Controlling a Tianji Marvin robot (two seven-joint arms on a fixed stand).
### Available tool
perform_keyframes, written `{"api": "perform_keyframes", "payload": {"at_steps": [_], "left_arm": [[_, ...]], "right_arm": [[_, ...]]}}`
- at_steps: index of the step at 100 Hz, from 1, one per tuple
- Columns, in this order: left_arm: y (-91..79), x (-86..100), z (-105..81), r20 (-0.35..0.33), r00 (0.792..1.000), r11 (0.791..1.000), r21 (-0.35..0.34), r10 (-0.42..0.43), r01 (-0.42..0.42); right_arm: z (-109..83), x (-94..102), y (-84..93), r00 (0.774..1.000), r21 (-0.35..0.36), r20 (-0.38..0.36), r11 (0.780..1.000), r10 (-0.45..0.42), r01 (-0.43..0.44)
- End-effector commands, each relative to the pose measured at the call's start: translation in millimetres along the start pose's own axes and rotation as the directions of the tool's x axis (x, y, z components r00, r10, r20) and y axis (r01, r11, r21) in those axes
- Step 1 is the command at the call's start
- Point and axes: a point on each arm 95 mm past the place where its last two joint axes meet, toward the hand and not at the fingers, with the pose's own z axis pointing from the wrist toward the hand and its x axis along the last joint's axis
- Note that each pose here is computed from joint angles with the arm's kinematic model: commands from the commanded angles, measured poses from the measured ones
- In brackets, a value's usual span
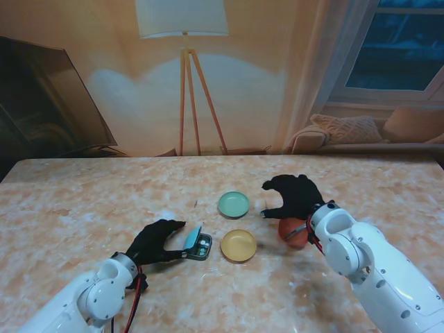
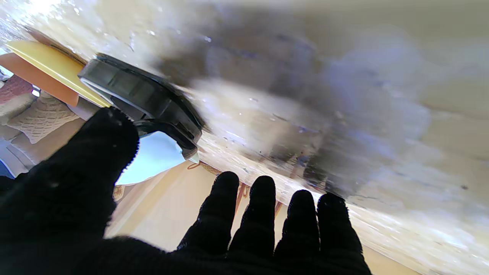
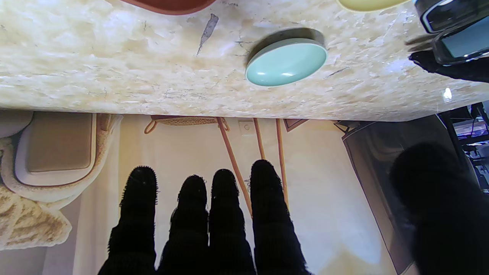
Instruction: Refill the pill box with tweezers
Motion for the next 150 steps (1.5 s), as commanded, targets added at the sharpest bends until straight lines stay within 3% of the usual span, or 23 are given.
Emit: {"api": "perform_keyframes", "payload": {"at_steps": [1,69,125,150], "left_arm": [[8.3,2.0,1.8,-0.007,1.000,1.000,-0.028,-0.004,0.004],[28.1,-5.6,0.3,0.022,0.998,0.994,-0.099,-0.054,0.056],[36.4,-8.2,8.1,0.003,0.999,0.991,-0.123,-0.045,0.045],[36.1,-7.5,7.3,0.004,1.000,0.991,-0.132,-0.029,0.029]], "right_arm": [[-1.4,6.0,-3.1,1.000,0.008,-0.008,1.000,0.014,-0.014],[0.8,13.8,-1.5,0.998,-0.005,-0.008,0.998,0.057,-0.057],[7.1,39.7,-1.3,0.992,-0.047,-0.041,0.992,0.118,-0.120],[15.2,62.5,-4.6,0.984,-0.048,-0.087,0.986,0.155,-0.160]]}}
